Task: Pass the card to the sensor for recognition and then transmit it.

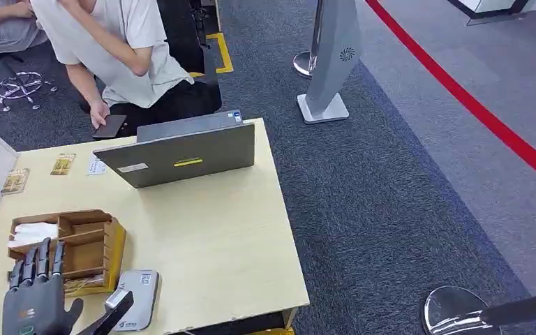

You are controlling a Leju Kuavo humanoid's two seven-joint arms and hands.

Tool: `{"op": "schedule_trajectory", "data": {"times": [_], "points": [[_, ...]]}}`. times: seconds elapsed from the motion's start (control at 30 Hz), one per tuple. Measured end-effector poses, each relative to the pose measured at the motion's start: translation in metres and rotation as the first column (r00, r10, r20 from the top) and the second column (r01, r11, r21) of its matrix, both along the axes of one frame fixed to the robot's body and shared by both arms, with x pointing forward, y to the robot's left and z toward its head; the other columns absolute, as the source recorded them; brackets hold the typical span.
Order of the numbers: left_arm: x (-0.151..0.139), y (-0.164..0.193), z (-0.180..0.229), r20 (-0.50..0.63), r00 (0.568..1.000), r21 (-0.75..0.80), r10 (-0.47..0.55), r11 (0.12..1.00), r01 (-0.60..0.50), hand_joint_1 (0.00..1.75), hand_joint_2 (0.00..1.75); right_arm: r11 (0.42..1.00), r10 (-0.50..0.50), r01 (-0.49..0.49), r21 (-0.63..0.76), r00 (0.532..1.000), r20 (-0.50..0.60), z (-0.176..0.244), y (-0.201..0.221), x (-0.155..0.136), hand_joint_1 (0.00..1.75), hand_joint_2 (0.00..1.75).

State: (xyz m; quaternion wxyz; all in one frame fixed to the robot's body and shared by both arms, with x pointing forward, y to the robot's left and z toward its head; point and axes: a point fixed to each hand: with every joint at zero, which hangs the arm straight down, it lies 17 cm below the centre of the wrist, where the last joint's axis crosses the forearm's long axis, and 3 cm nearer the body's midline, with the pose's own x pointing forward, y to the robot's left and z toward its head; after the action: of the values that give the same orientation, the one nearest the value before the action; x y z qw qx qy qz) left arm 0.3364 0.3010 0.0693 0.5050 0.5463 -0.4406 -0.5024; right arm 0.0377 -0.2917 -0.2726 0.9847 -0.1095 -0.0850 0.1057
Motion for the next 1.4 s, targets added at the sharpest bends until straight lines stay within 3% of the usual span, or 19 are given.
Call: {"op": "schedule_trajectory", "data": {"times": [1.4], "points": [[-0.002, 0.011, -0.015, -0.057, 0.997, 0.009, 0.045, 0.999, -0.045, 0.00, 1.75, 1.000, 0.000, 0.000, -0.002, 1.000, -0.009, -0.002, -0.001, -0.001, 0.00, 1.75]]}}
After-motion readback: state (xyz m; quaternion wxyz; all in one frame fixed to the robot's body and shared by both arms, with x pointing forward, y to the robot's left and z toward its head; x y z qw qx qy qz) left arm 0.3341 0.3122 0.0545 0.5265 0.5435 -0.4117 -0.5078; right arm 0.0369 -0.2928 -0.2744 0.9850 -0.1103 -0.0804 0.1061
